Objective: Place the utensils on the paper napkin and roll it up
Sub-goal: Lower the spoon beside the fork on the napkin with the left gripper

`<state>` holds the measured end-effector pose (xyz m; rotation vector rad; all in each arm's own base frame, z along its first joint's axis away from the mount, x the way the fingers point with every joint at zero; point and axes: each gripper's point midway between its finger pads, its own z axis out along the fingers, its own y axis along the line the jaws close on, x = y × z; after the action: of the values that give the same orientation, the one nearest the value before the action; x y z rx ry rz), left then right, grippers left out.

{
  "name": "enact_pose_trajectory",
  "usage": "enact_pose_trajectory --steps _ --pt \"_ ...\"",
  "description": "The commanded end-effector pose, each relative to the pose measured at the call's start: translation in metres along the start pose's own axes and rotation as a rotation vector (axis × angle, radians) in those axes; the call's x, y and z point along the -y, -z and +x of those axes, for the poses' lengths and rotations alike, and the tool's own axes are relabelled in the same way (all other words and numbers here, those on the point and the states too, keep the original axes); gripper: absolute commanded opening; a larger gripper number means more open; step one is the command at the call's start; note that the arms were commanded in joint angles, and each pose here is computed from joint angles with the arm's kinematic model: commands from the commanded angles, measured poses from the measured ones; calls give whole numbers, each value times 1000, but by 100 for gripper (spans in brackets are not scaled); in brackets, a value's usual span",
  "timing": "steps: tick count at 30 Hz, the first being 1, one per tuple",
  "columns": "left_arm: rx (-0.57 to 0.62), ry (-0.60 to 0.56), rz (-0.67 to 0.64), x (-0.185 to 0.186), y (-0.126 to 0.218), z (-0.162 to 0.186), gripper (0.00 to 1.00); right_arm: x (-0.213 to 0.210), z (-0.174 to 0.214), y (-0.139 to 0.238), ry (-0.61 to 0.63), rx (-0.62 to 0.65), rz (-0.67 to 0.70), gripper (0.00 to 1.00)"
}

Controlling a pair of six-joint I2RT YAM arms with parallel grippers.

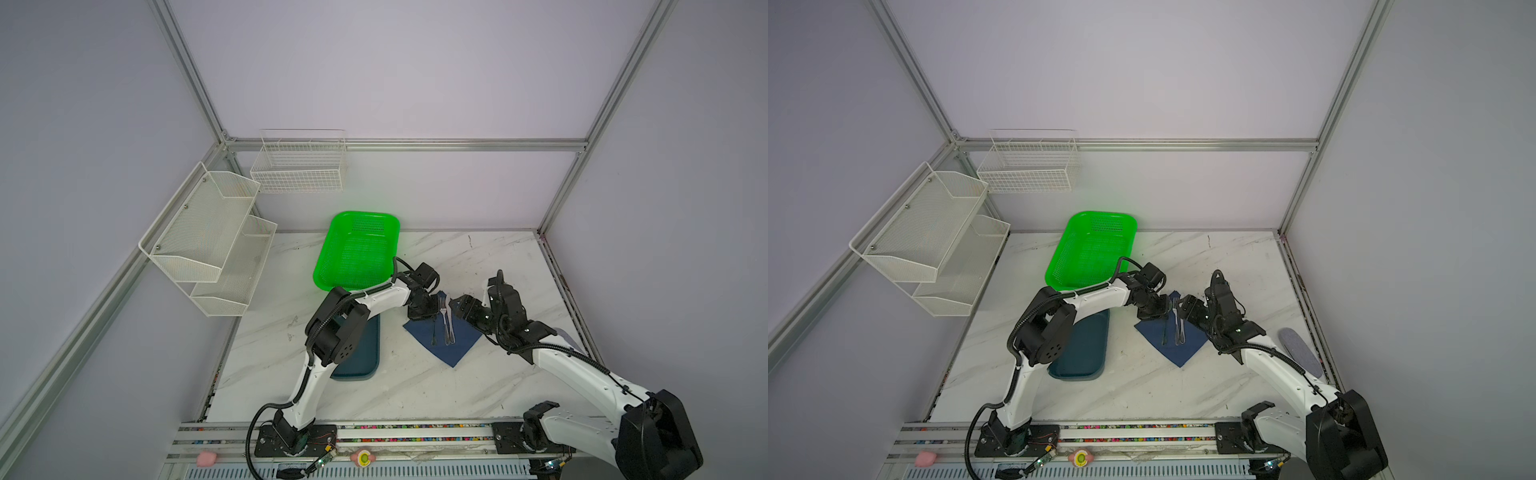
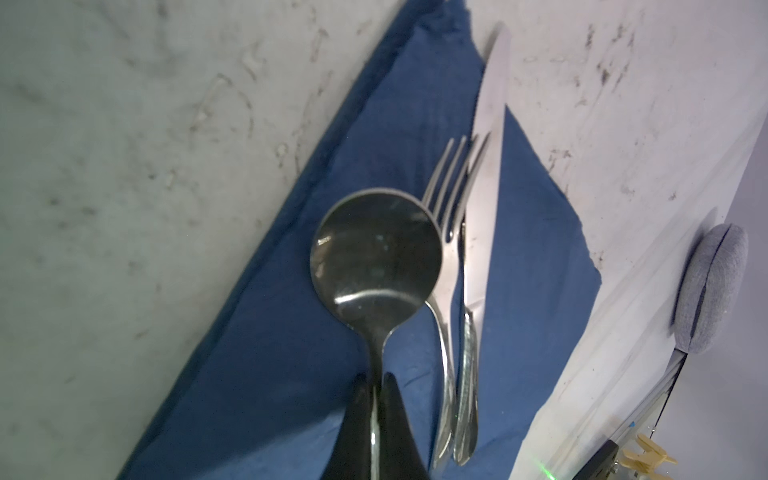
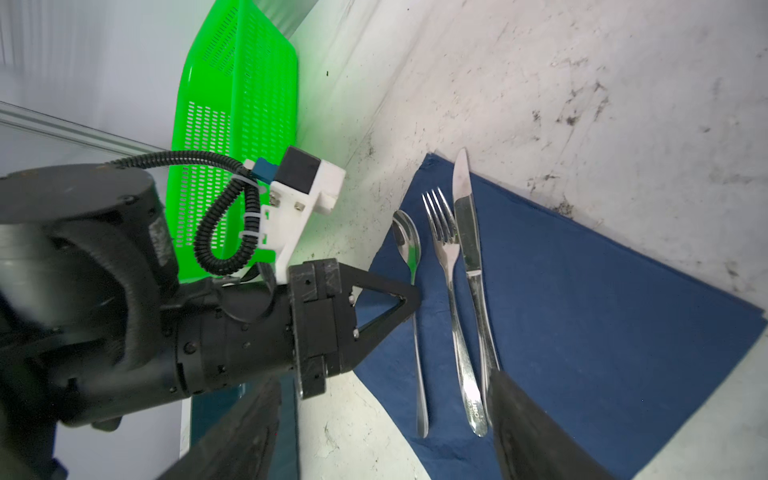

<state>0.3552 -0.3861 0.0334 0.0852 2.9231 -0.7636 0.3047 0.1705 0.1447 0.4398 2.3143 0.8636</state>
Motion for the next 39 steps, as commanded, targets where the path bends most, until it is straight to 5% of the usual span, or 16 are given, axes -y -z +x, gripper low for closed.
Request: enact_pose_trajectory --steps 1,39 --pt "85 9 88 40 22 -29 0 0 1 -3 -19 -11 -8 79" --pt "30 102 108 42 13 -25 13 11 -2 3 -73 34 35 77"
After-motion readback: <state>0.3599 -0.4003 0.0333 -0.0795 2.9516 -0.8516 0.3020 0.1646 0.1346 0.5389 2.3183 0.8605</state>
